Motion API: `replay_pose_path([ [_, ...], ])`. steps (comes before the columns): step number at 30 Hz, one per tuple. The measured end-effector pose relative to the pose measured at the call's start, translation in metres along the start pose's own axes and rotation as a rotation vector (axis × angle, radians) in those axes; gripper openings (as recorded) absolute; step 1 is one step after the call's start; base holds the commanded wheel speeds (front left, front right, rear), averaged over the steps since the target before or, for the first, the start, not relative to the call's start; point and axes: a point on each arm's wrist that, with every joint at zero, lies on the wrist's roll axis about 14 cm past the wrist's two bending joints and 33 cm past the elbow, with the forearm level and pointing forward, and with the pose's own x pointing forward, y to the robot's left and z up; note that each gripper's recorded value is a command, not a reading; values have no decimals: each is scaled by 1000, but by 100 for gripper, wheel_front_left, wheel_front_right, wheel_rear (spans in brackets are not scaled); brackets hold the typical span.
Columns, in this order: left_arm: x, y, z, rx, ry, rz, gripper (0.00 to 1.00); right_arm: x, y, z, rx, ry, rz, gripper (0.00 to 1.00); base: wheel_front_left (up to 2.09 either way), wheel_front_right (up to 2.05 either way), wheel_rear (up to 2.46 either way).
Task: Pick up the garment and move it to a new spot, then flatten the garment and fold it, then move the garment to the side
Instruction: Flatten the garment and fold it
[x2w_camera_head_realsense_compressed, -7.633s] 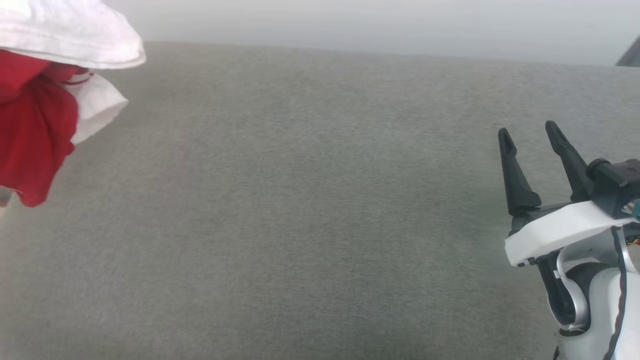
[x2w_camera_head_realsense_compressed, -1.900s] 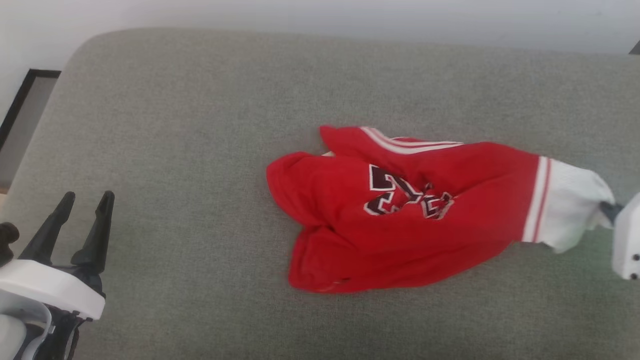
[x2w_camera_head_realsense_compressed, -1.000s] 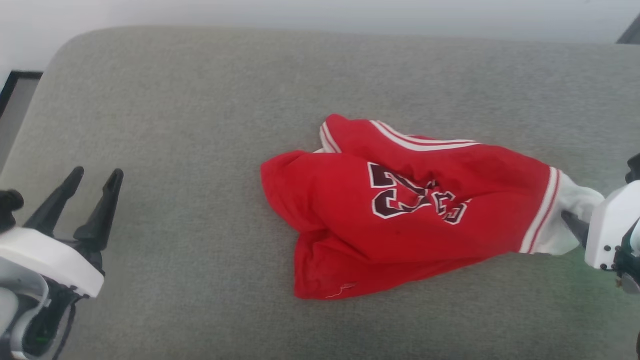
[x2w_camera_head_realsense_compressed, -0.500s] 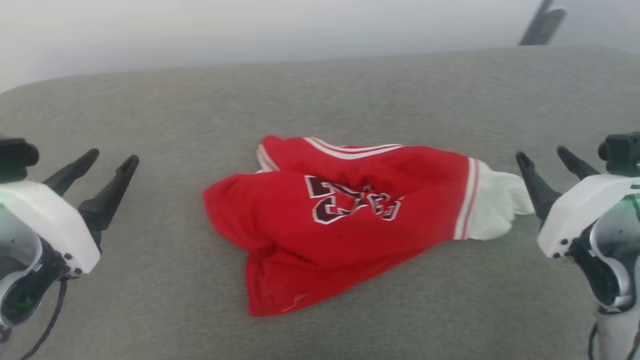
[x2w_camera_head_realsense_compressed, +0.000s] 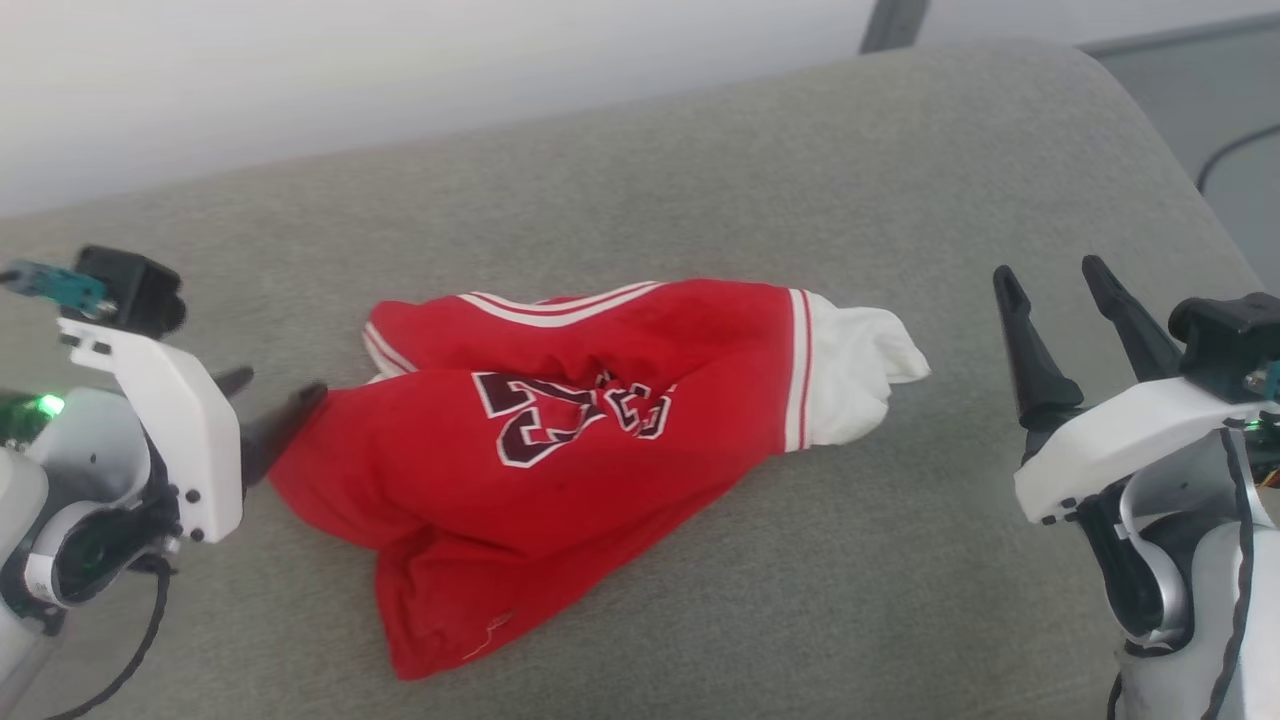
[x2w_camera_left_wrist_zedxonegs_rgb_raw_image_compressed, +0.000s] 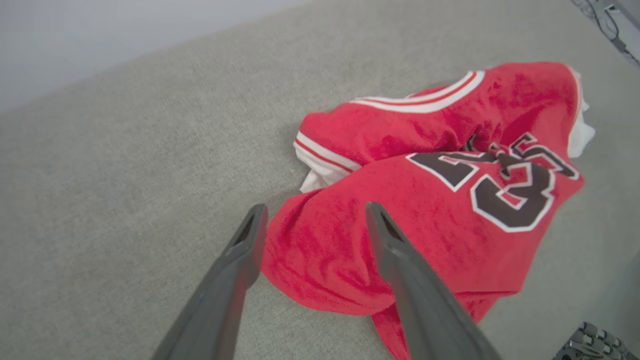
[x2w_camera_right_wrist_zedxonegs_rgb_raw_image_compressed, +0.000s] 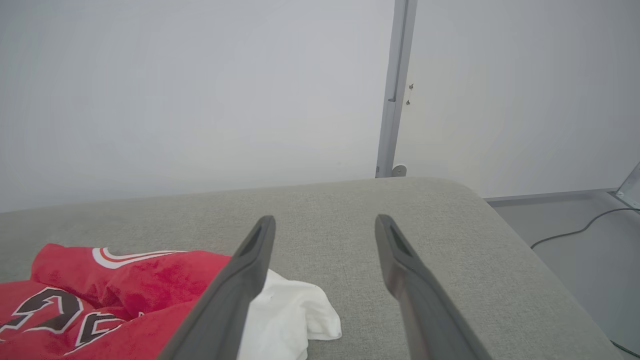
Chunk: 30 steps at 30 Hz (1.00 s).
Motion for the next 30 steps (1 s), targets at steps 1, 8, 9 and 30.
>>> replay_pose_path([
  [1, 6, 1, -8, 1, 41, 2, 100, -1, -2, -1, 0, 1, -7, 100, 0, 0, 0],
  [8, 37, 18, -59, -32, 271, 36, 100, 0, -12, -16, 8, 33, -41, 100, 0, 0, 0],
  [9, 41, 20, -64, -38, 290, 39, 100, 0, -13, -18, 8, 38, -44, 100, 0, 0, 0],
  [30, 49, 15, -67, -92, 337, -32, 0, 17, -2, -27, 11, 50, -15, 100, 0, 0, 0],
])
